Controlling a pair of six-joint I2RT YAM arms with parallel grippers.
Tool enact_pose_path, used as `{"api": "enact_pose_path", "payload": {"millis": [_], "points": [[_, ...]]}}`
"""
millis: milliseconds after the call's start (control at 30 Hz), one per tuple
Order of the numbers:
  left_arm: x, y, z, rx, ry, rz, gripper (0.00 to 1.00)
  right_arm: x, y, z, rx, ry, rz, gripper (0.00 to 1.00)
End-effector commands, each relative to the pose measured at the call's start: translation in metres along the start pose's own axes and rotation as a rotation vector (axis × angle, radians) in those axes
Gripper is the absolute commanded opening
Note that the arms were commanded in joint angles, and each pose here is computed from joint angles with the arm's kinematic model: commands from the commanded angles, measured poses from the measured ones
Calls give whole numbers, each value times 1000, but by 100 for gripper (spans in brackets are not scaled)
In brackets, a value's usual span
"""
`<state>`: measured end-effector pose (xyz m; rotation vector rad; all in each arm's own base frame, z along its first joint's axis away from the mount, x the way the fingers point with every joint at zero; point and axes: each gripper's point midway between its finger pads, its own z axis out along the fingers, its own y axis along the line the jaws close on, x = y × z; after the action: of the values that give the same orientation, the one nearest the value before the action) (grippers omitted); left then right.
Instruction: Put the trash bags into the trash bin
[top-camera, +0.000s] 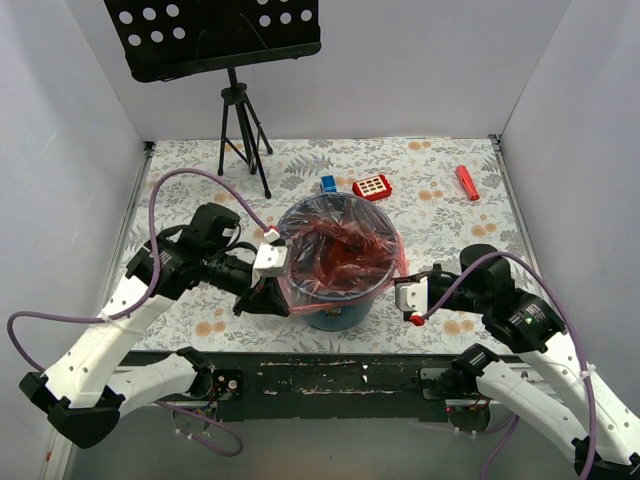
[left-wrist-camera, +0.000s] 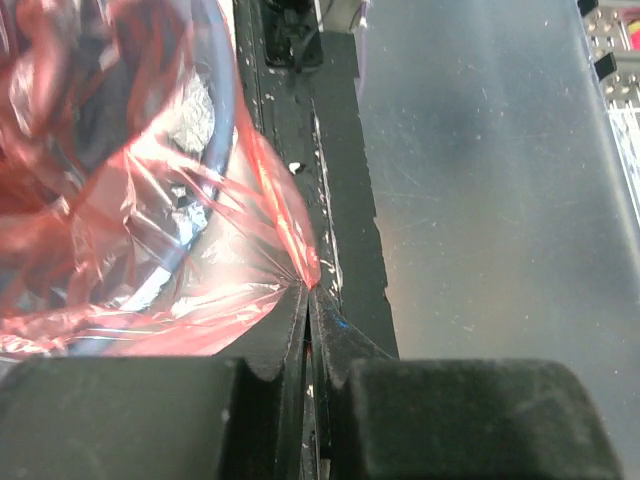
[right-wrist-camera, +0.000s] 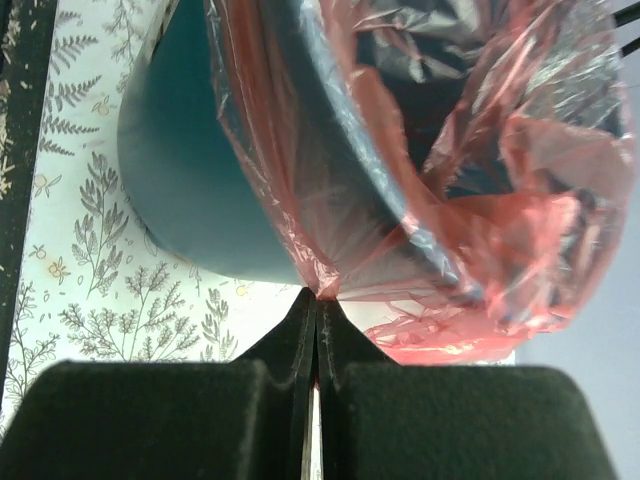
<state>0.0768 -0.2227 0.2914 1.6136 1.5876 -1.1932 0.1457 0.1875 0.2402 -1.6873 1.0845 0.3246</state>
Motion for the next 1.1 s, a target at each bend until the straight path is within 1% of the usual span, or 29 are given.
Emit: {"api": "enact_pose_path", "payload": {"millis": [0, 100, 167, 233, 267, 300, 333, 367, 400, 433, 467, 533, 567, 700, 767, 800, 867, 900, 933, 967, 1000, 1033, 1067], "points": [[29, -9, 4, 18, 41, 17, 0, 8, -7, 8, 60, -8, -95, 1], [45, 10, 8, -64, 67, 52, 0, 15, -3, 13, 70, -8, -100, 1], [59, 28, 10, -153, 93, 66, 0, 26, 2, 17, 65, 20, -76, 1], [71, 43, 11, -242, 106, 49, 0, 35, 8, 17, 58, 53, -32, 1], [75, 47, 11, -270, 108, 40, 0, 36, 9, 17, 58, 61, 2, 13], [79, 49, 11, -286, 108, 27, 10, 37, 13, 15, 41, 70, 31, 26], [80, 49, 11, -292, 105, 11, 14, 36, 18, 13, 17, 77, 60, 38], [82, 47, 12, -289, 105, -18, 20, 36, 23, 10, -5, 90, 105, 44], [87, 45, 12, -284, 120, -39, 25, 37, 27, 7, -19, 109, 151, 47], [90, 43, 11, -281, 132, -40, 35, 36, 29, 3, -23, 123, 207, 51], [89, 46, 8, -315, 129, -51, 44, 33, 28, -2, -15, 133, 244, 53], [81, 44, -2, -352, 114, -35, 55, 17, 19, -16, 13, 124, 290, 57], [79, 39, -6, -346, 128, -19, 58, 10, 10, -23, 44, 126, 309, 57], [71, 23, -33, -363, 206, 61, 63, -31, -34, -57, 136, 111, 307, 58], [65, 24, -43, -410, 215, 71, 63, -51, -57, -61, 151, 84, 311, 58], [57, 27, -47, -437, 197, 69, 61, -60, -69, -58, 150, 67, 321, 57], [35, 36, -49, -484, 133, 57, 56, -81, -92, -44, 121, 7, 351, 55], [17, 42, -50, -517, 69, 41, 52, -88, -96, -30, 62, -19, 376, 56], [-11, 56, -57, -580, -24, 41, 50, -94, -96, -17, -20, -41, 385, 56], [-35, 70, -63, -618, -86, 35, 50, -97, -99, -2, -93, -43, 396, 56], [-59, 79, -71, -636, -132, 36, 49, -100, -100, 12, -148, -43, 411, 54], [-79, 89, -76, -657, -169, 22, 47, -102, -103, 26, -194, -43, 413, 45], [-102, 96, -85, -686, -217, 17, 45, -105, -99, 42, -257, -46, 380, 34]]}}
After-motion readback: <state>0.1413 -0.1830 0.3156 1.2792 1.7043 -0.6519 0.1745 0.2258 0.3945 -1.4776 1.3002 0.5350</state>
